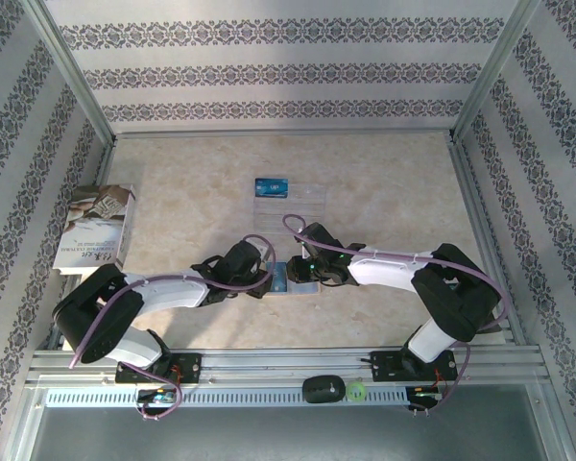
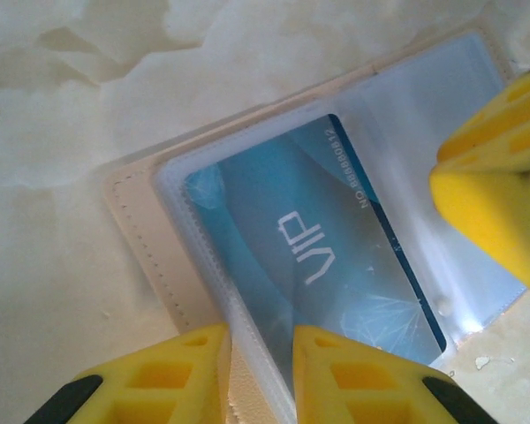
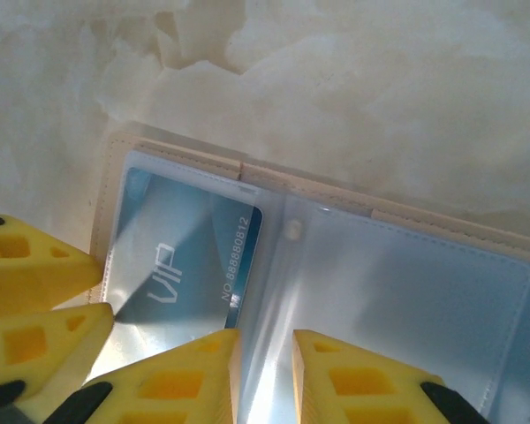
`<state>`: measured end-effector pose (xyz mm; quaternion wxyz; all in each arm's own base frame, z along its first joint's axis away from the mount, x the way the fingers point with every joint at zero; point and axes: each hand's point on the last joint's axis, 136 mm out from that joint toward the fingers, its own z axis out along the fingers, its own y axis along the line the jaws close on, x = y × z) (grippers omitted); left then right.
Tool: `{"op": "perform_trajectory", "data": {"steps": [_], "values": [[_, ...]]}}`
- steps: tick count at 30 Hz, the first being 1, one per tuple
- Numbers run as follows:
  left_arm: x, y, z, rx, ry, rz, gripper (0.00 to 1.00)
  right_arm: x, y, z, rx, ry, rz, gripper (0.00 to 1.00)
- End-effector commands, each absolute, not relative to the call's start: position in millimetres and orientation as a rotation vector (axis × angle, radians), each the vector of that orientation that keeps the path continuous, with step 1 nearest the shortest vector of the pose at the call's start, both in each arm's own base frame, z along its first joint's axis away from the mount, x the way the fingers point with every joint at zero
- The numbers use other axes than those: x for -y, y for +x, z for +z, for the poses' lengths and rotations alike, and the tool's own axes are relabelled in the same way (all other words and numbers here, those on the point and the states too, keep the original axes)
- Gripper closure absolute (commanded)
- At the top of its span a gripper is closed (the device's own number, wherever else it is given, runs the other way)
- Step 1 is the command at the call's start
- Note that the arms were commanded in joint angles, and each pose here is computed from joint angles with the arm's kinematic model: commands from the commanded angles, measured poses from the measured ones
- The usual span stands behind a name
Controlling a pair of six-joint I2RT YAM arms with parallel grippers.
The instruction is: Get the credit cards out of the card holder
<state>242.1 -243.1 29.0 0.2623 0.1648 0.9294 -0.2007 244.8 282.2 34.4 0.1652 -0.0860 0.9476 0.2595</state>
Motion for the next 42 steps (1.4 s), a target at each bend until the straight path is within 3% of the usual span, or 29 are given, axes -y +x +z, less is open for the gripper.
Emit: {"op": "perform_trajectory", "data": {"steps": [1,9,26,42], "values": [[254.1,251.2,43.6,-2.408,0.508,-0.518,0.74,-280.3,243.9,40.7,-2.665,-0.27,0.736,0.77],[257.8,246.4,69.8,-2.363,0.49,-0.581,0.75,-275.7,245.0,41.7,-2.657,-0.245,0.746,0.77],[267.4,234.0,25.0,-2.547,0.379,-0.74,0.75,-279.5,240.7,41.6,-2.674,-0.241,0.808,0.71],[250.2,228.4,8.9,-2.624,0.364,-0.651,0.8,-280.4,241.0,38.5,-2.682,-0.213,0.861,0.76]]}}
